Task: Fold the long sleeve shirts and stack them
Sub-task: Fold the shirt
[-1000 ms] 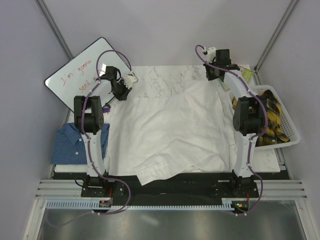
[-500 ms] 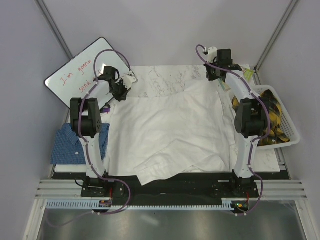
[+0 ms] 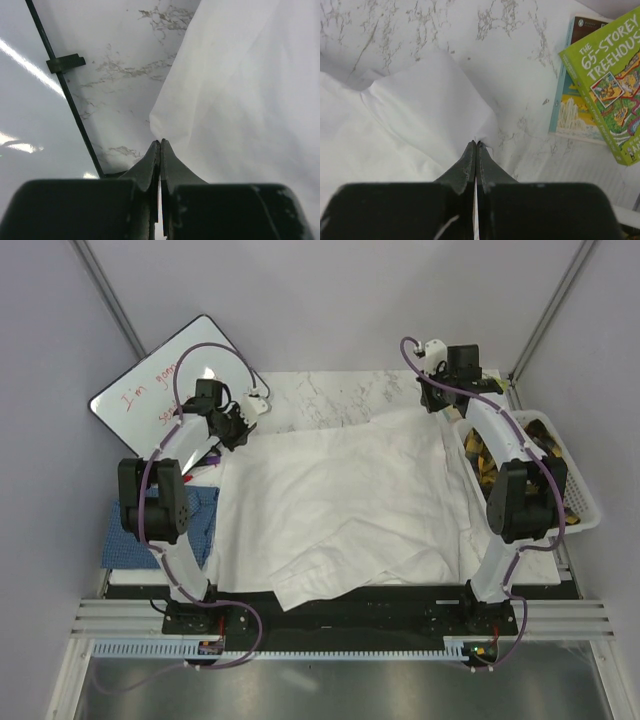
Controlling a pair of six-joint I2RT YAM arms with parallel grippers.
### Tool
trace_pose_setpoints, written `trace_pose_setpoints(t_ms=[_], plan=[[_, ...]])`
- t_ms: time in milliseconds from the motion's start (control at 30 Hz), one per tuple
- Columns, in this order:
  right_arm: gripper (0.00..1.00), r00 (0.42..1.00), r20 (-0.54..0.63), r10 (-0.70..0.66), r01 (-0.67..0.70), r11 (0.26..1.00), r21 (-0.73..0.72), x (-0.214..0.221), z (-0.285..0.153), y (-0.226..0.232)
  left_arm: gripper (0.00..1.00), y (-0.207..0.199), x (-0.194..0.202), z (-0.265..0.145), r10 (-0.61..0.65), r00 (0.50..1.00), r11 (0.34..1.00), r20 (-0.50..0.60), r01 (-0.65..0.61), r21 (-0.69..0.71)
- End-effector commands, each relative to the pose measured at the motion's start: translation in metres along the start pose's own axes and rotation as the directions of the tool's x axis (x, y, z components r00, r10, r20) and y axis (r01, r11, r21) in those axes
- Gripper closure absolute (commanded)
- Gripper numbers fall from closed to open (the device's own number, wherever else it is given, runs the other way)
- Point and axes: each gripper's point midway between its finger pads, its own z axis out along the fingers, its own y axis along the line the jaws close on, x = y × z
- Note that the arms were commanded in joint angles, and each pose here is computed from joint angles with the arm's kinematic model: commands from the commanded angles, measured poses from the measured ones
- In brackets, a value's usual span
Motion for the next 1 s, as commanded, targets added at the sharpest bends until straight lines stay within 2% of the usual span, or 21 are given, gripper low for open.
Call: trace_pose_setpoints(t_ms=[0, 433, 967], plan=[[1.00, 0.998, 0.054, -0.025, 0.025, 1.000, -0.012, -0.009, -0.040, 0.008, 0.98, -0.004, -0.009, -0.029, 0.089, 0.995, 0.995, 0.036, -0.087, -0.044], [1.00, 0.999, -0.002, -0.034, 0.034, 0.997, -0.070, 0.037, -0.086, 0.039, 0.98, -0.036, 0.018, -0.041, 0.122, 0.992, 0.992, 0.011, -0.122, -0.016], [1.00, 0.979, -0.192, -0.071, 0.031, 0.978, -0.207, 0.145, -0.103, 0.084, 0.97, -0.074, 0.059, -0.040, 0.221, 0.974, 0.974, -0.053, -0.219, 0.051]])
